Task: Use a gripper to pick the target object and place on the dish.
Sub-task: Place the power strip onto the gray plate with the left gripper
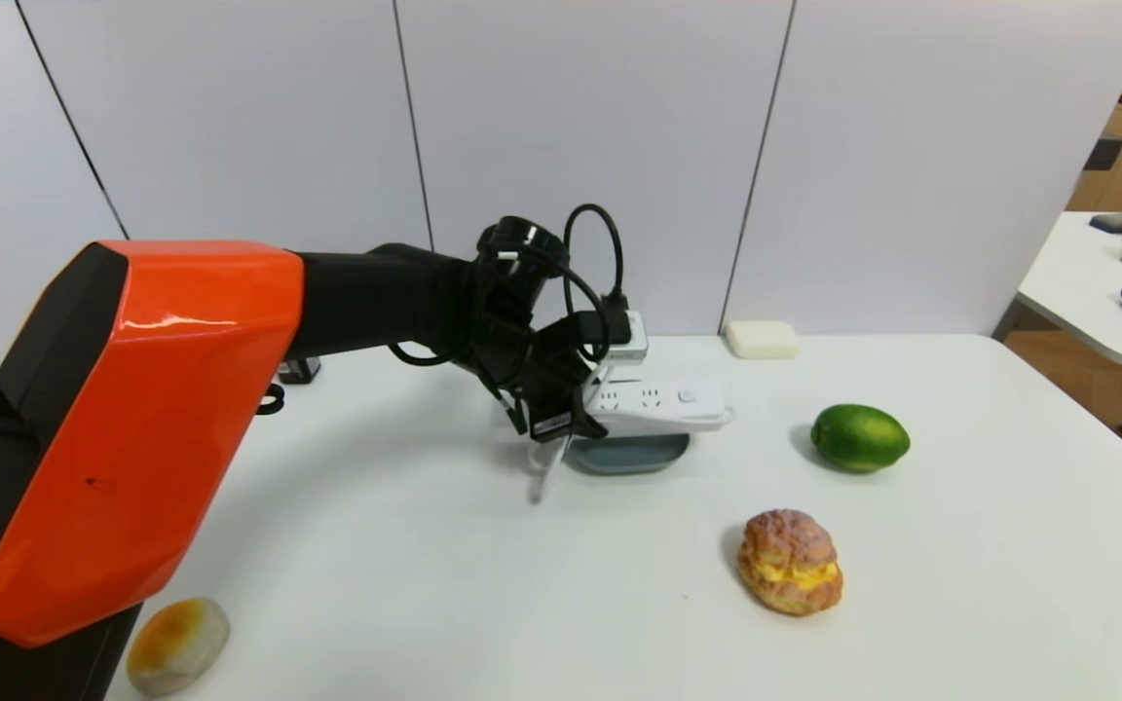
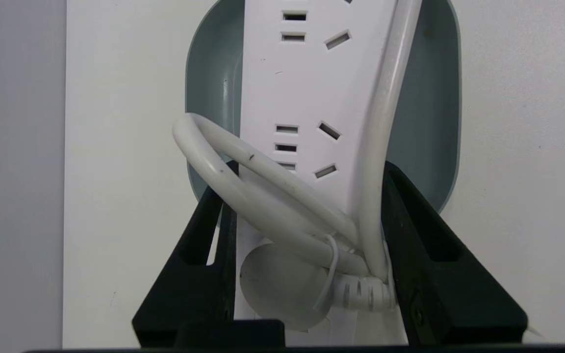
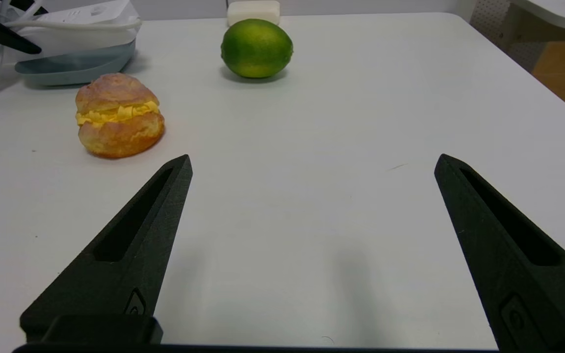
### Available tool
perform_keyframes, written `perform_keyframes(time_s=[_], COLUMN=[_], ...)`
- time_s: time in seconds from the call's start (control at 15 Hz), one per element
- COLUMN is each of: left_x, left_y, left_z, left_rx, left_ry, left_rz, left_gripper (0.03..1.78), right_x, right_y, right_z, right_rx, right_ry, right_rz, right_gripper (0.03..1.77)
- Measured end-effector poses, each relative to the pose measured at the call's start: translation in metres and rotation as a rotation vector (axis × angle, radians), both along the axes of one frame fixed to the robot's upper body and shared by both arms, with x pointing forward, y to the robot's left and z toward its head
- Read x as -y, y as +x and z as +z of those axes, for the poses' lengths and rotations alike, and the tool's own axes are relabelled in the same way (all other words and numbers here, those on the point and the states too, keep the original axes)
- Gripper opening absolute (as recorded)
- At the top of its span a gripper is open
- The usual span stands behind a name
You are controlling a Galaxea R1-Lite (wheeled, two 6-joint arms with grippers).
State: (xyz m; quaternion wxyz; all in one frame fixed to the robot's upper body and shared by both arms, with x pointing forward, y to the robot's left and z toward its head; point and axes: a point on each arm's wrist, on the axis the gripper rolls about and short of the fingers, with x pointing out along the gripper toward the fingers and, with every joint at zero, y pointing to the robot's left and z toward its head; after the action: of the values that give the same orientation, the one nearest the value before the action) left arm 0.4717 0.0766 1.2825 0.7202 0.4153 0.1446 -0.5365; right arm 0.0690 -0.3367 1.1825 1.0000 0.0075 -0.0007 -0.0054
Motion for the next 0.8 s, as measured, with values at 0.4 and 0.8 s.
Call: perform_keyframes(time_s=[0.4, 0.8], left_x=[0.0, -0.0015], left_y=[0.0001, -0.0001], left_z=[-0.0011, 0.0], left_rx=[-0.004, -0.006], left_ry=[0.004, 0.005], left_rz=[0.001, 0.005], left_gripper=[0.87, 1.26], right_x=[0.0, 0.0], right_y=[0.0, 0.0], right_z=[0.0, 0.0], right_rx=[0.0, 0.0], right_ry=[-0.001, -0.001], right_rz=[0.0, 0.0], right_gripper=[1.71, 1.71])
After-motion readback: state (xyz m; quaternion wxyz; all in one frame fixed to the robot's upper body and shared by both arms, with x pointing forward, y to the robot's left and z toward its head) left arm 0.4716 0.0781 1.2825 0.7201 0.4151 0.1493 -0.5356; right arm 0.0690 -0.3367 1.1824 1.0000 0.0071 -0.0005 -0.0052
